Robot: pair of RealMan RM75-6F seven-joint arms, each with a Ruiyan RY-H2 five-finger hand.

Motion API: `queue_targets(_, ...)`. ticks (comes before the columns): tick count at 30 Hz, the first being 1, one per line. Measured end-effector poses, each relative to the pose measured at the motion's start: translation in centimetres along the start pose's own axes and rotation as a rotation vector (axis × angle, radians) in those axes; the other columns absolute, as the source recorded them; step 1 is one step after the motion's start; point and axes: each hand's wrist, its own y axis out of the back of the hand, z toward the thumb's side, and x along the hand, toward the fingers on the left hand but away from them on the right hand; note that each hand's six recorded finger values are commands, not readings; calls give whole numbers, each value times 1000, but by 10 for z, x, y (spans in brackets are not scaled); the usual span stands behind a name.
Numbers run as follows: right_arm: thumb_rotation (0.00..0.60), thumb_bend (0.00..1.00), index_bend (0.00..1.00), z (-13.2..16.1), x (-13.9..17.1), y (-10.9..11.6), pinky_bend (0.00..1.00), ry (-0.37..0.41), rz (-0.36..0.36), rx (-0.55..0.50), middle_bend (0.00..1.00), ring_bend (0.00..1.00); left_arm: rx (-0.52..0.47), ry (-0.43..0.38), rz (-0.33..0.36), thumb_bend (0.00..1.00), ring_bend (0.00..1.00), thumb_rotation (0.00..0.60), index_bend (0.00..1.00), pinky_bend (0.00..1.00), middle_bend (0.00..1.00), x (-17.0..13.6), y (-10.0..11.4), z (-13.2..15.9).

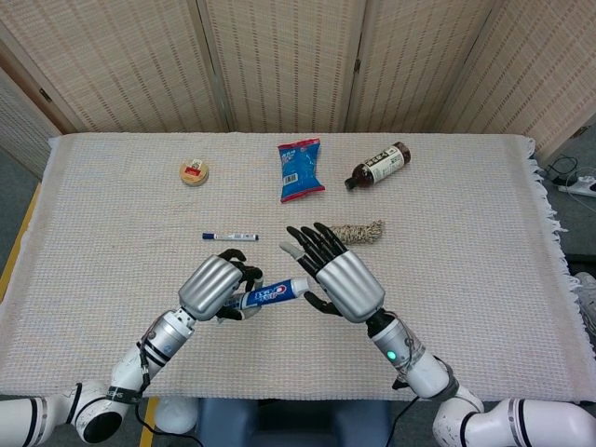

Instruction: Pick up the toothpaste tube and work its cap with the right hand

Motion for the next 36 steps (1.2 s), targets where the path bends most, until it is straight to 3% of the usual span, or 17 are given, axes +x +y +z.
queue_targets(12,600,376,0,-4,-1,6,0,-18,-26,22,0,0,45,7,13,587,666,600,781,310,831,-1,-3,-7)
queue_targets(28,600,376,0,17,-9,9,0,29,-32,35,0,0,101,10,6,586,666,600,783,300,833,1,-11,-8)
queue_targets(36,600,376,0,-8,13,9,0,-38,-17,55,0,0,109,60,0,586,665,600,782,300,833,-3,-12,-30)
